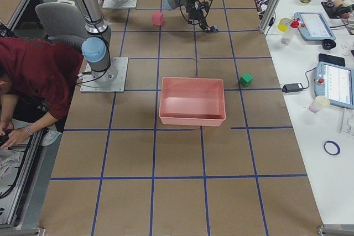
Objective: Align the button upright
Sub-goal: 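Grasp the switch body with the left gripper and lift it, then set the switch down upright, yellow cap up, and open the left gripper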
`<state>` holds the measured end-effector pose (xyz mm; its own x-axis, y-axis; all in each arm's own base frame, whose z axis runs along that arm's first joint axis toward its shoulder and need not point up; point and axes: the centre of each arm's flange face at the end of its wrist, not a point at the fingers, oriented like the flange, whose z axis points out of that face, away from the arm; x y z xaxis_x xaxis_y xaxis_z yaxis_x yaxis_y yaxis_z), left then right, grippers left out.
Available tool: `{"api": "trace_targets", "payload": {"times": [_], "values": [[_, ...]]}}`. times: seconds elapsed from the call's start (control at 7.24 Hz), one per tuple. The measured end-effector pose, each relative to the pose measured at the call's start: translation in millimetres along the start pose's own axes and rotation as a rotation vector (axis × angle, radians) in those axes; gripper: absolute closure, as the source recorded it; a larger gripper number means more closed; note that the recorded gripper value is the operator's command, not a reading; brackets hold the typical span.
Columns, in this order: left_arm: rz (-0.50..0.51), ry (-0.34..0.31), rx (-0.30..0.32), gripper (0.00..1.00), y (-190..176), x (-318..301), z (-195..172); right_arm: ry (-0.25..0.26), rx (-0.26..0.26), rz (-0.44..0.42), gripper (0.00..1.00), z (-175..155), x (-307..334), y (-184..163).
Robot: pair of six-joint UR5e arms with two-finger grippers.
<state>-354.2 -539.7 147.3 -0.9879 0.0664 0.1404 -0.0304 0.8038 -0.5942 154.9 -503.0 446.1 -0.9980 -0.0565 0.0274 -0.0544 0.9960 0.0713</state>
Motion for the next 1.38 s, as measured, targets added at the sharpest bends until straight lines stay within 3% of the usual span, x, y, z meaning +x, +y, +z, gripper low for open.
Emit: {"api": "trace_targets", "payload": {"times": [0.28, 0.41, 0.55, 0.83, 1.11, 1.38], "values": [[0.003, -0.006, -0.003, 1.00, -12, 3, -12, 0.041, 0.006, -0.002, 0.00, -2, 4, 0], [0.002, -0.019, -0.036, 1.00, -28, 7, -23, 0.060, 0.006, -0.005, 0.00, -2, 6, 0], [-0.003, -0.041, -0.117, 1.00, -49, 11, -36, 0.068, 0.007, -0.007, 0.00, -2, 7, 0], [-0.041, -0.048, -0.390, 1.00, -89, 17, -60, 0.073, 0.006, -0.007, 0.00, -2, 7, 0], [-0.148, -0.013, -0.663, 0.98, -93, 13, -64, 0.073, 0.007, -0.009, 0.00, -4, 7, 0], [-0.270, 0.021, -0.829, 1.00, -94, 6, -57, 0.074, 0.008, -0.013, 0.00, -4, 5, 0]]}}
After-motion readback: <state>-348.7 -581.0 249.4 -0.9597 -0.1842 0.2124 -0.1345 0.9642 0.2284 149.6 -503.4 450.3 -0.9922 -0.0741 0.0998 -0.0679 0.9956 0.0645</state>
